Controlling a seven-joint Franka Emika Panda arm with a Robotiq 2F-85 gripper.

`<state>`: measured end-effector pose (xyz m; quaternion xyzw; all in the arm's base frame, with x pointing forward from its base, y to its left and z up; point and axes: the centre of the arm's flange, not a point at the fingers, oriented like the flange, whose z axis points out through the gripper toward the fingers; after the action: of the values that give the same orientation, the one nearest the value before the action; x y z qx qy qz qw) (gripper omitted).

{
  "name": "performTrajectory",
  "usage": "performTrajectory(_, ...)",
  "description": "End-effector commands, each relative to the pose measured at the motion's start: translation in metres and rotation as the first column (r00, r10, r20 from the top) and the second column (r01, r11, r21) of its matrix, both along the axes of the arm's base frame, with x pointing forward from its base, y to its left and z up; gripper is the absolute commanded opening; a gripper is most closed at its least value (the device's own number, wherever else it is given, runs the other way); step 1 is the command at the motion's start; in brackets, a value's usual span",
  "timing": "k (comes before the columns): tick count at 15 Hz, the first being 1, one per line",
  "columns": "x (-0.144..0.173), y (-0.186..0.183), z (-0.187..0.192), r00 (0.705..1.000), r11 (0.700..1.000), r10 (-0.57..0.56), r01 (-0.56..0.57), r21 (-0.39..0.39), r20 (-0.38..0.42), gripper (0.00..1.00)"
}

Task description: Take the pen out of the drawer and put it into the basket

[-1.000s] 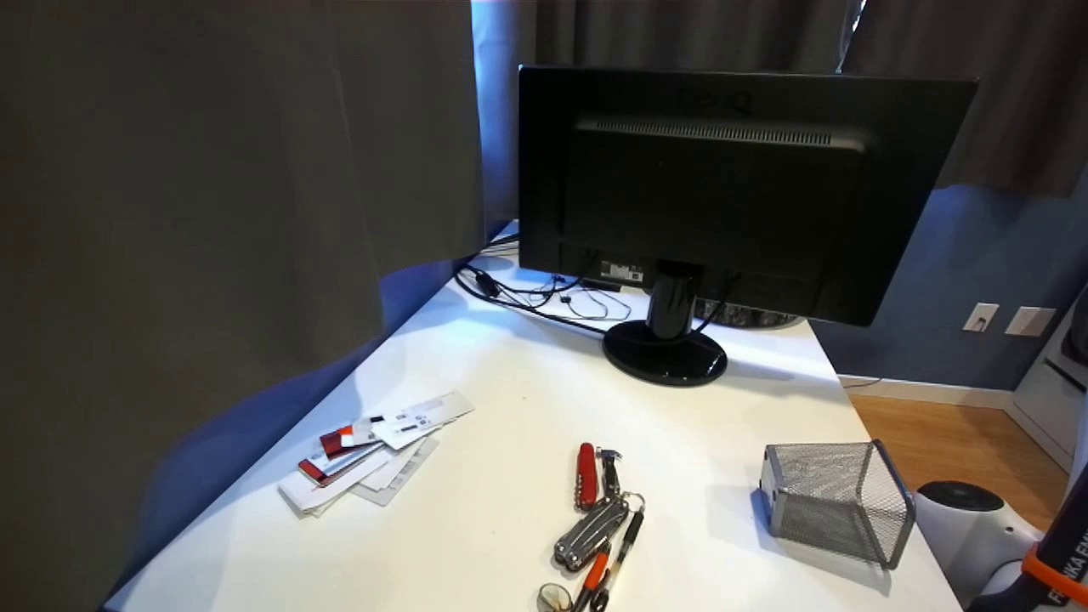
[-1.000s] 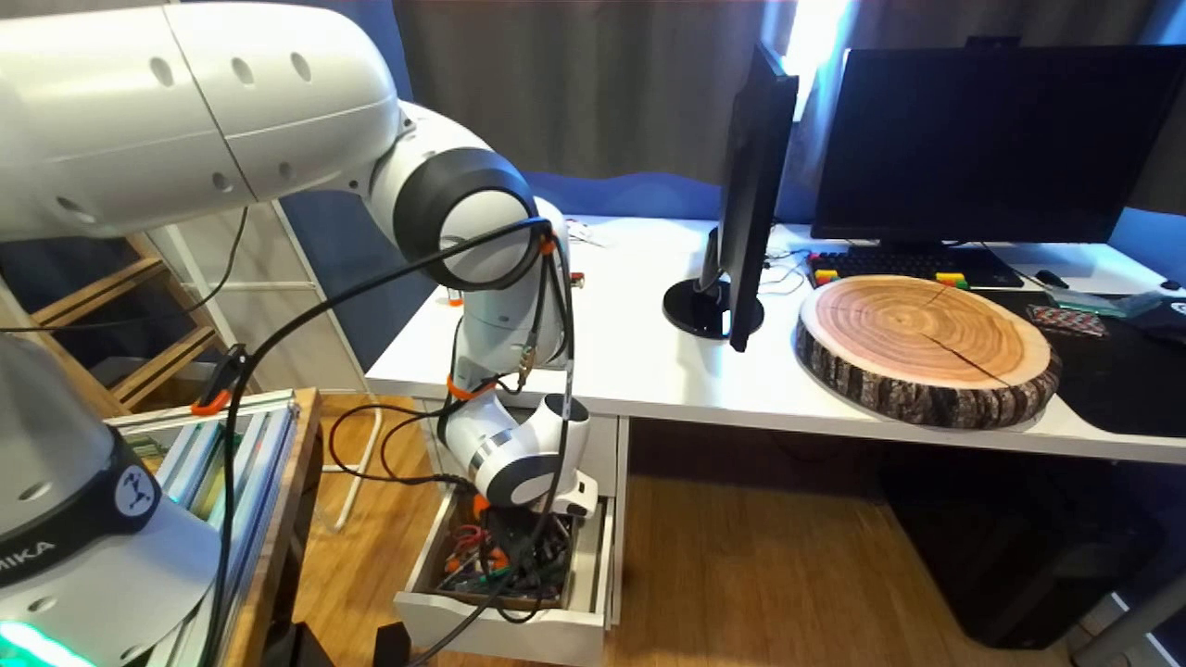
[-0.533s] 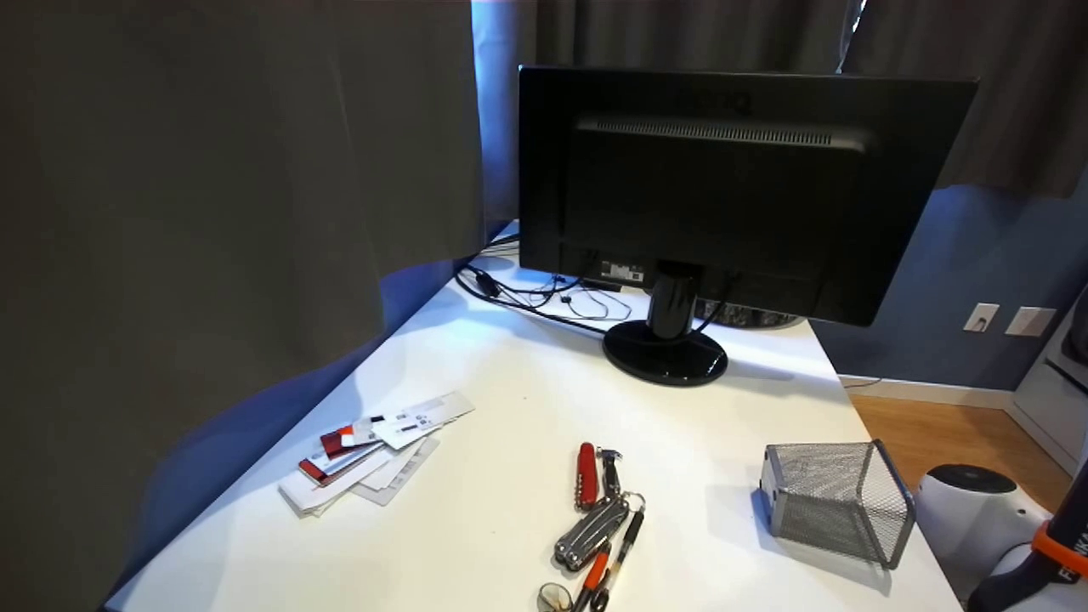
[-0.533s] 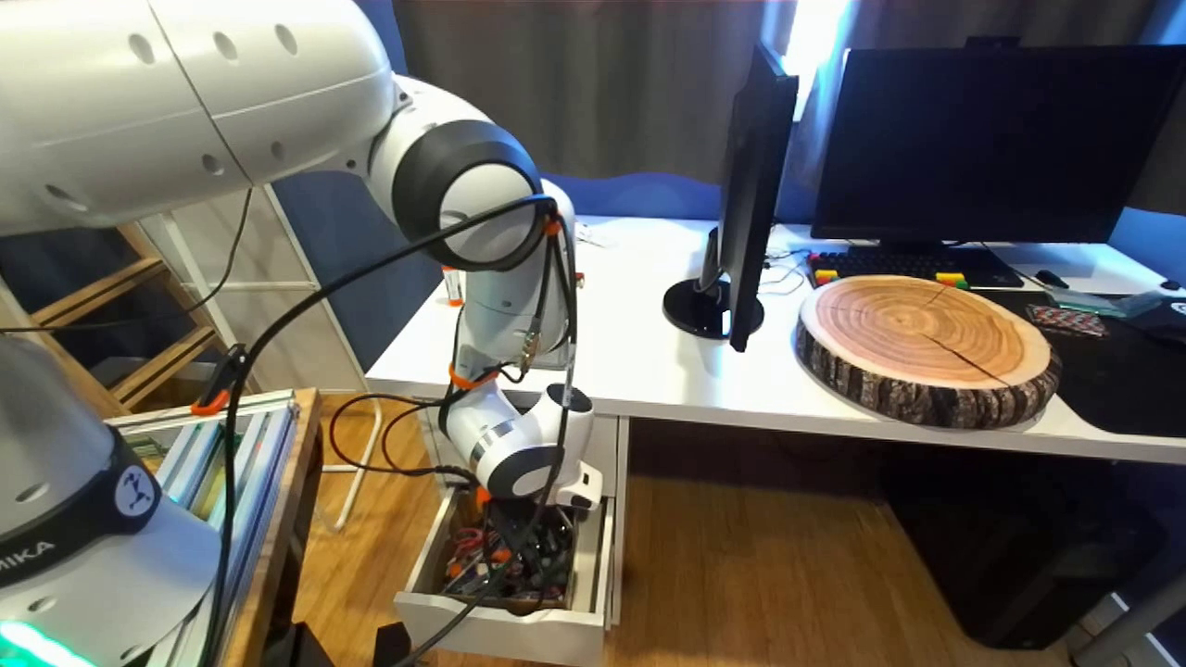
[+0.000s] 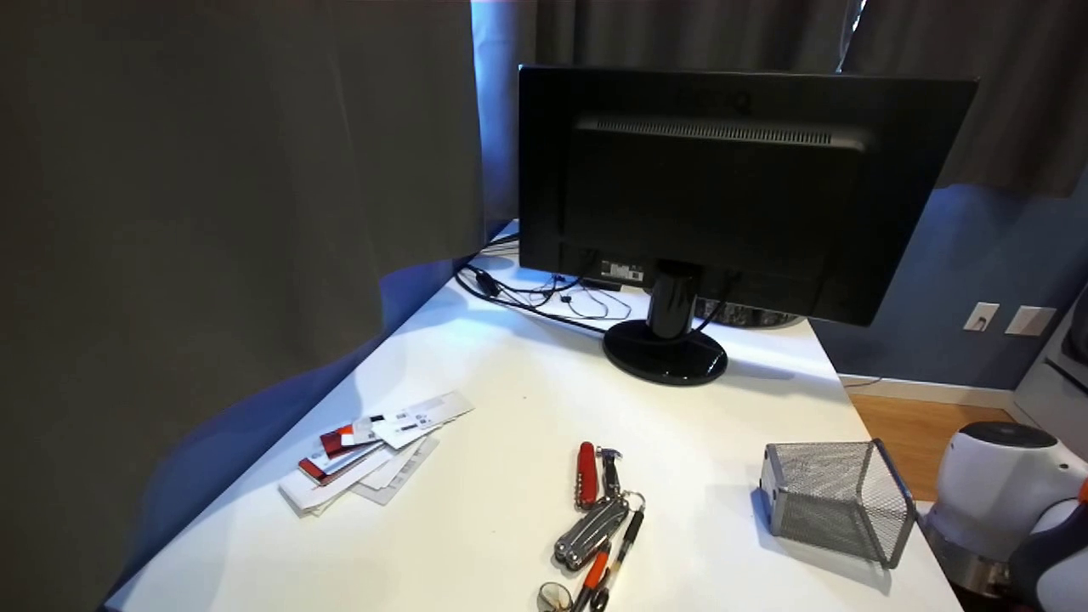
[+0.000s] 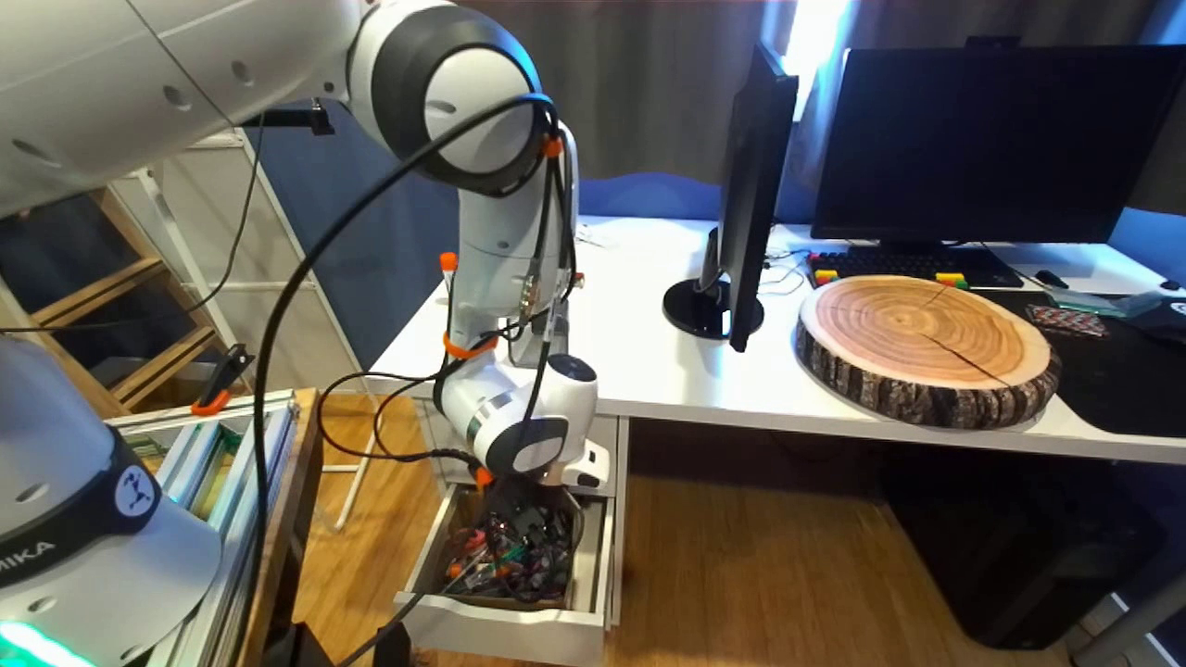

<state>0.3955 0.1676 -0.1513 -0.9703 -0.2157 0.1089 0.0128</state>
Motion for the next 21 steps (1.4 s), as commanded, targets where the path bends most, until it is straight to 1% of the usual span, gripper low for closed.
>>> performTrajectory(1, -0.014, -0.012, 0.053, 0.998, 0.999, 0.051, -0.051, 0.003, 0.027, 0.03)
performTrajectory(5, -0.019, -0.015, 0.092, 0.996, 0.997, 0.075, -0.076, 0.022, 0.054, 0.03)
performTrajectory(8, -0.024, -0.019, 0.127, 0.995, 0.998, 0.065, -0.067, 0.021, 0.075, 0.03)
performTrajectory(12, -0.029, -0.021, 0.174, 0.992, 0.998, 0.065, -0.065, -0.003, 0.108, 0.03)
performTrajectory(13, -0.017, -0.017, 0.134, 0.995, 0.998, 0.057, -0.058, 0.014, 0.087, 0.03)
performTrajectory(14, -0.016, -0.017, 0.143, 0.994, 0.998, 0.058, -0.059, 0.014, 0.094, 0.11)
performTrajectory(18, -0.017, -0.018, 0.138, 0.995, 0.998, 0.057, -0.058, 0.012, 0.087, 0.11)
performTrajectory(19, -0.018, -0.018, 0.136, 0.995, 0.998, 0.057, -0.058, 0.012, 0.083, 0.03)
performTrajectory(21, -0.014, -0.017, 0.153, 0.991, 0.998, 0.060, -0.062, 0.012, 0.119, 0.03)
